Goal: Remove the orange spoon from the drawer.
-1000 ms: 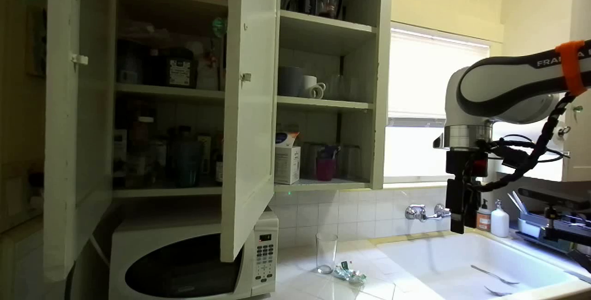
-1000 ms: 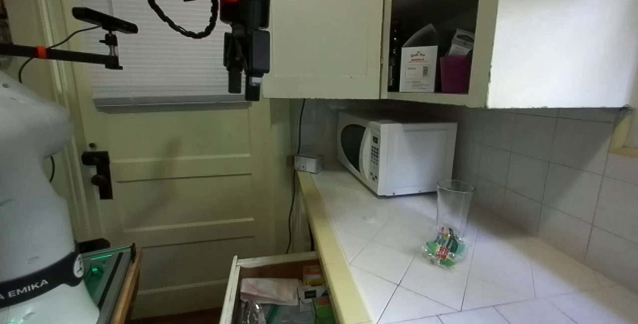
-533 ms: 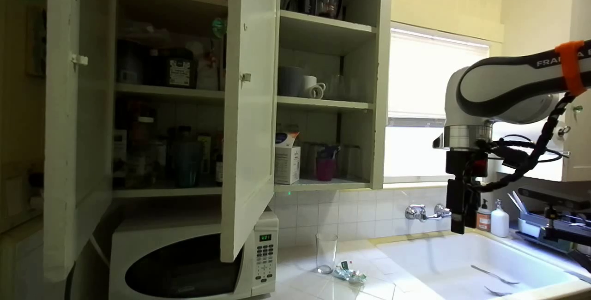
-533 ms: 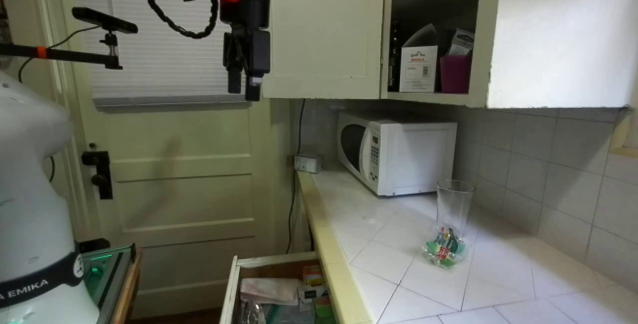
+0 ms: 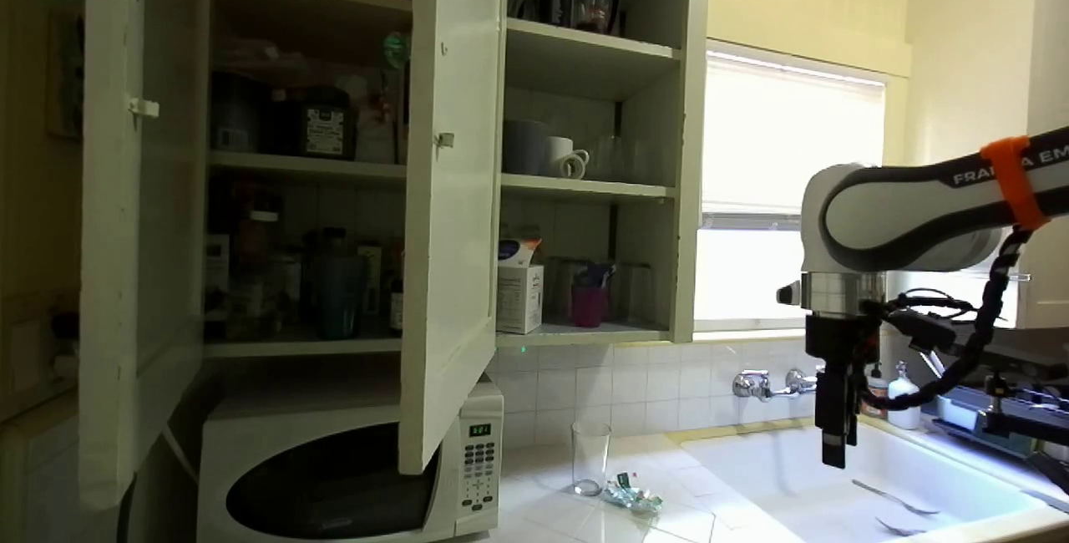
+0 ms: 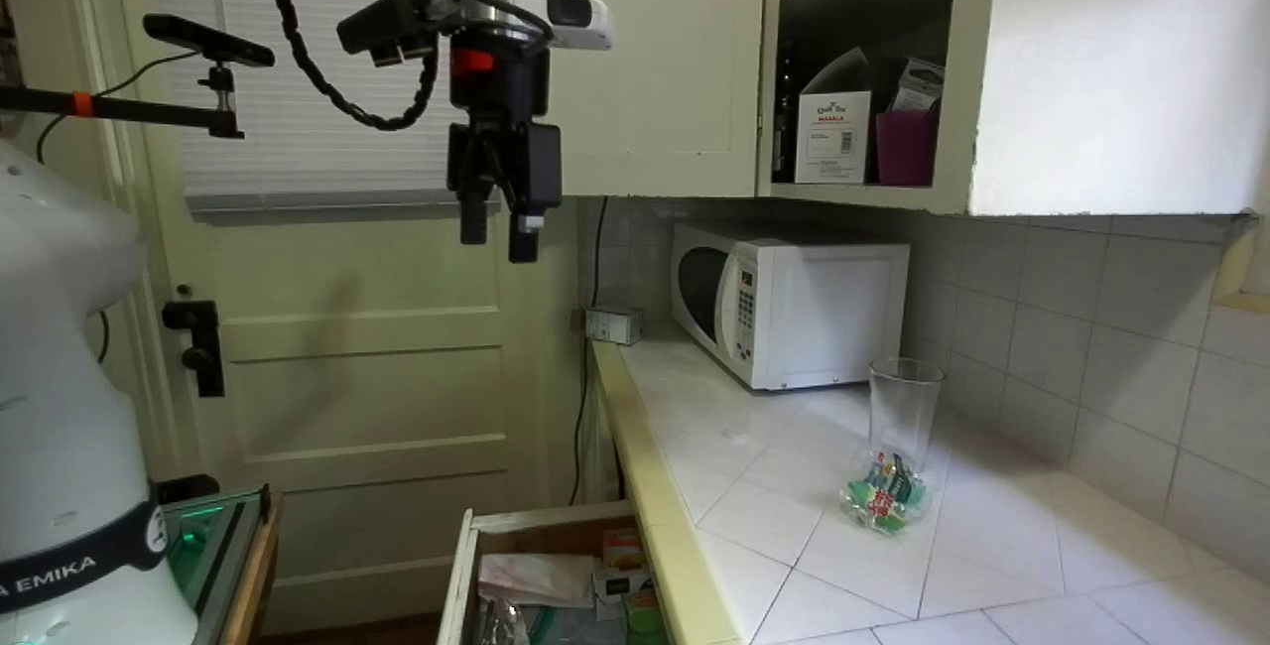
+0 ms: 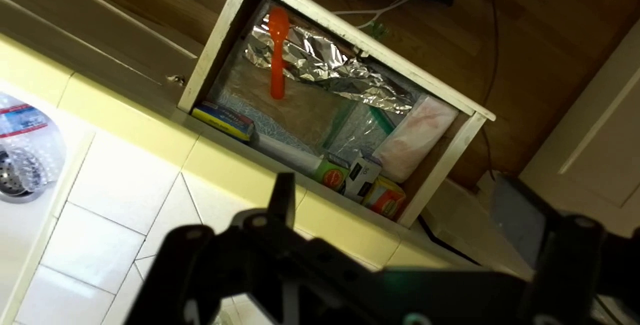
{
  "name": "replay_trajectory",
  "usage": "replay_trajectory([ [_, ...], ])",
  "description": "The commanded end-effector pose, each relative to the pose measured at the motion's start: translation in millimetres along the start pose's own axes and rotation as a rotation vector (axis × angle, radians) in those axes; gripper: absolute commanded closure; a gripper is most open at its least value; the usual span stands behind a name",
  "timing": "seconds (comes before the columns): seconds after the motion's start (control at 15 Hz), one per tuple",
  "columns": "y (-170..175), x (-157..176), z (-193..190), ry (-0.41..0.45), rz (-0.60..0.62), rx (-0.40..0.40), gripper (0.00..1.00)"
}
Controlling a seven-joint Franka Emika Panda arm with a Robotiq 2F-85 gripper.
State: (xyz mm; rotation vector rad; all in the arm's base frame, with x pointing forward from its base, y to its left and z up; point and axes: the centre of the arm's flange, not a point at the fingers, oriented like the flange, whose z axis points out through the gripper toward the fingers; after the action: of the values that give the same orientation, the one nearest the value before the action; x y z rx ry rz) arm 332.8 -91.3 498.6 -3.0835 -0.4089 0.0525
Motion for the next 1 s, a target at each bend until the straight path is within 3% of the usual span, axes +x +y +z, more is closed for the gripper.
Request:
replay_trajectory([
  [0.0, 18.3, 2.0, 37.4, -0.018, 0.069, 0.051, 0.00],
  [0.07, 7.9, 0.2, 20.0, -0.004, 0.025, 0.015, 0.00],
  [0.4, 17.5, 0.1, 35.4, -0.036, 0.051, 0.040, 0.00],
  [0.53, 13.3, 7.2, 61.8, -0.037, -0.021, -0.026, 0.00],
  [0.93, 15.6, 16.9, 180.6, -0.021, -0.247, 0.020, 0.00],
])
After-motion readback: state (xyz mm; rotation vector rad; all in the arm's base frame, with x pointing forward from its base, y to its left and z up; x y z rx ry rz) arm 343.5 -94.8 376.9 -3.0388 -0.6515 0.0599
